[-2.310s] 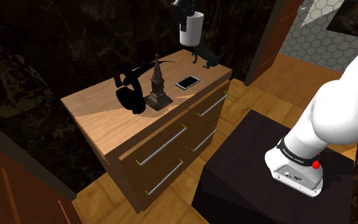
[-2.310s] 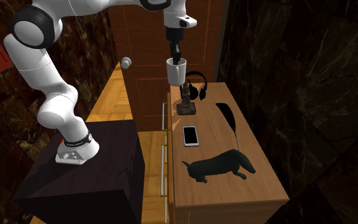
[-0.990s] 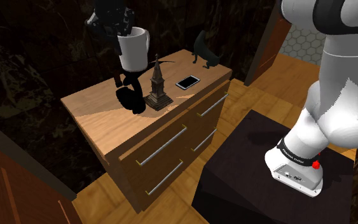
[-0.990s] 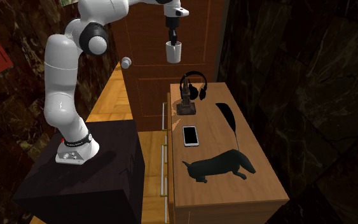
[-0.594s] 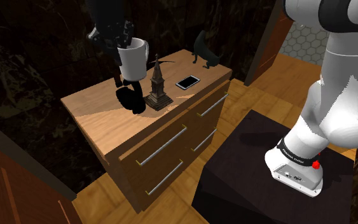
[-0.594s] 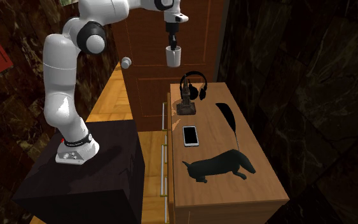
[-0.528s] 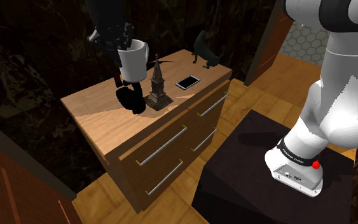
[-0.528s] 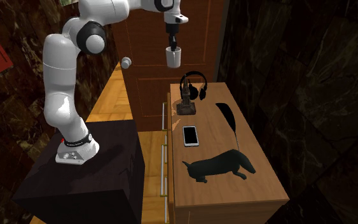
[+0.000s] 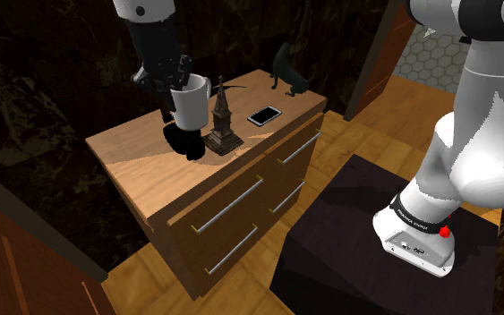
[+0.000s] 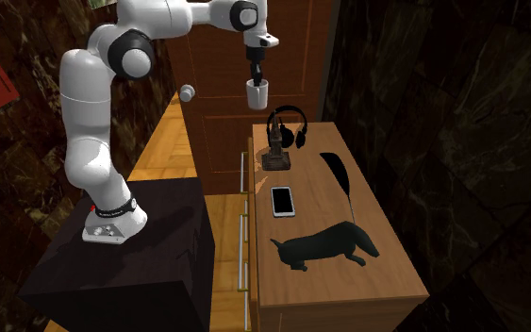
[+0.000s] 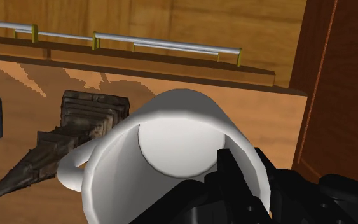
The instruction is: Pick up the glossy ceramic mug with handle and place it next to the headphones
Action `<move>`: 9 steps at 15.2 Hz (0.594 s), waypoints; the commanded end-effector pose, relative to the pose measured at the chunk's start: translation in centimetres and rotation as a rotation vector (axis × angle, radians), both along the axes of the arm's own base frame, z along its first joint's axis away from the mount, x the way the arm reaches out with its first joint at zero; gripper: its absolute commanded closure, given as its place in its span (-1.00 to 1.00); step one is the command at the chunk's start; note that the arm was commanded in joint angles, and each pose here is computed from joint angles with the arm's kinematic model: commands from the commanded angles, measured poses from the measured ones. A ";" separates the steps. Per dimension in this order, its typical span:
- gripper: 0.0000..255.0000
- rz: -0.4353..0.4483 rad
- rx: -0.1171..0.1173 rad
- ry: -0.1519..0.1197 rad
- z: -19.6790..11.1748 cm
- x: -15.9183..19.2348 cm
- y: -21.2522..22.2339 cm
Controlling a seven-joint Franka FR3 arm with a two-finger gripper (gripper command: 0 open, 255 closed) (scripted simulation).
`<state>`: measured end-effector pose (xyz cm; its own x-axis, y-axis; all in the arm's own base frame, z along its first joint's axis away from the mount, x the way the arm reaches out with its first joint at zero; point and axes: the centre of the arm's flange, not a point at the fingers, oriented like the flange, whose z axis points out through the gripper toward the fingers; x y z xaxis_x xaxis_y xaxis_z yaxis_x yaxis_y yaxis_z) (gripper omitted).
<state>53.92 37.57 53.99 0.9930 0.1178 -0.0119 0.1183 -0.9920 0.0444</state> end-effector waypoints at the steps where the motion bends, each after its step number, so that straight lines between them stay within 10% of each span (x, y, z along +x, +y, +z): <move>1: 1.00 0.000 0.000 -0.001 -1.2 0.1 -0.1; 9: 1.00 0.000 0.000 -0.001 -5.4 0.1 -0.1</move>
